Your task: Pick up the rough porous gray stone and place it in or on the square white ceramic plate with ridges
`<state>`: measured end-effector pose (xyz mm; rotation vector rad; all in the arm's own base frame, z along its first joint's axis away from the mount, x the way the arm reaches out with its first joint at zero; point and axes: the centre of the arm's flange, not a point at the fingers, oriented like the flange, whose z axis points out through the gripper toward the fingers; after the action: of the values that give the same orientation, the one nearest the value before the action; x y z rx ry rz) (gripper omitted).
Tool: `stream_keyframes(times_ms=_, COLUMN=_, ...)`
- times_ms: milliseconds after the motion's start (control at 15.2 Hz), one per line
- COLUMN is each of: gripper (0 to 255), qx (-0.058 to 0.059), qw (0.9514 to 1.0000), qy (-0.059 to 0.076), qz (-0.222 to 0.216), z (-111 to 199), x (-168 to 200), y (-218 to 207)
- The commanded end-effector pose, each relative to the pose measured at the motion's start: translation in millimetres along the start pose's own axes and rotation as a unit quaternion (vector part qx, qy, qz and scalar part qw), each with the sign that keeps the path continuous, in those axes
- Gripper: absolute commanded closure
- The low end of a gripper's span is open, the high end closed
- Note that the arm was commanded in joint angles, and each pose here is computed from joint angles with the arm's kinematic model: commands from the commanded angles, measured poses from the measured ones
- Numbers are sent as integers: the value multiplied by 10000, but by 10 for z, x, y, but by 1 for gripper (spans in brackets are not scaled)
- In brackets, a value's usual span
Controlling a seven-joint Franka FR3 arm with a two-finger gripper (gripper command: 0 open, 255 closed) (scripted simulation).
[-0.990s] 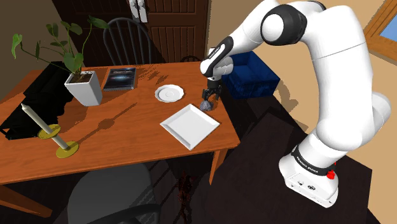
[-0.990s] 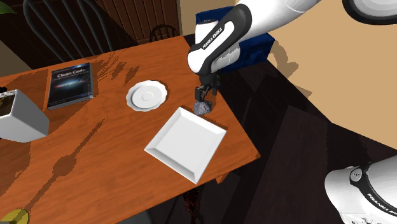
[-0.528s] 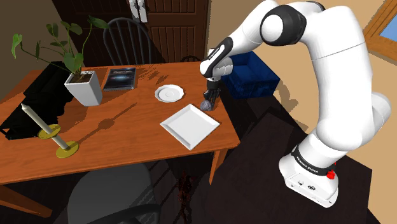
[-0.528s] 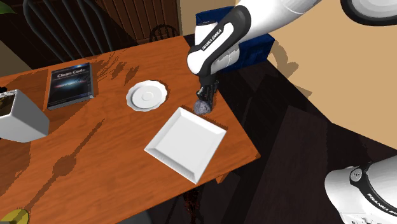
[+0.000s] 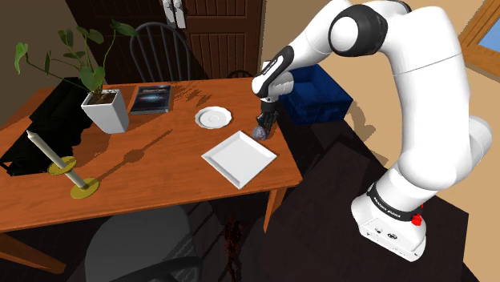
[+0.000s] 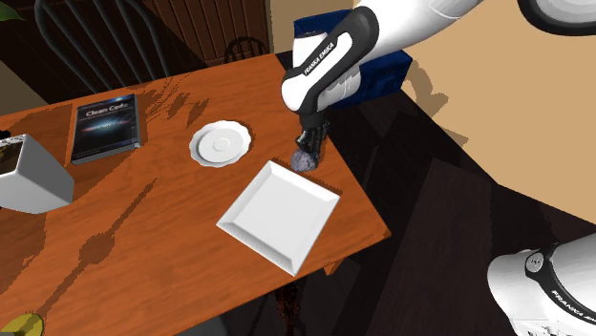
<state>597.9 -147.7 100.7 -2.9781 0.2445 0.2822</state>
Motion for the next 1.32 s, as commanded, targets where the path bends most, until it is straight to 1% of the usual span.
stream_keyframes(times_ms=0, gripper=255, qx=6, qw=10000, qy=-24, qz=-7, z=-56, x=-25, y=-30)
stream_keyframes(times_ms=924, gripper=255, qx=6, qw=10000, qy=-24, qz=-7, z=-773, x=-170, y=-120)
stream_keyframes(times_ms=1254, gripper=255, qx=6, qw=10000, qy=-24, qz=-7, z=-676, x=-336, y=-752)
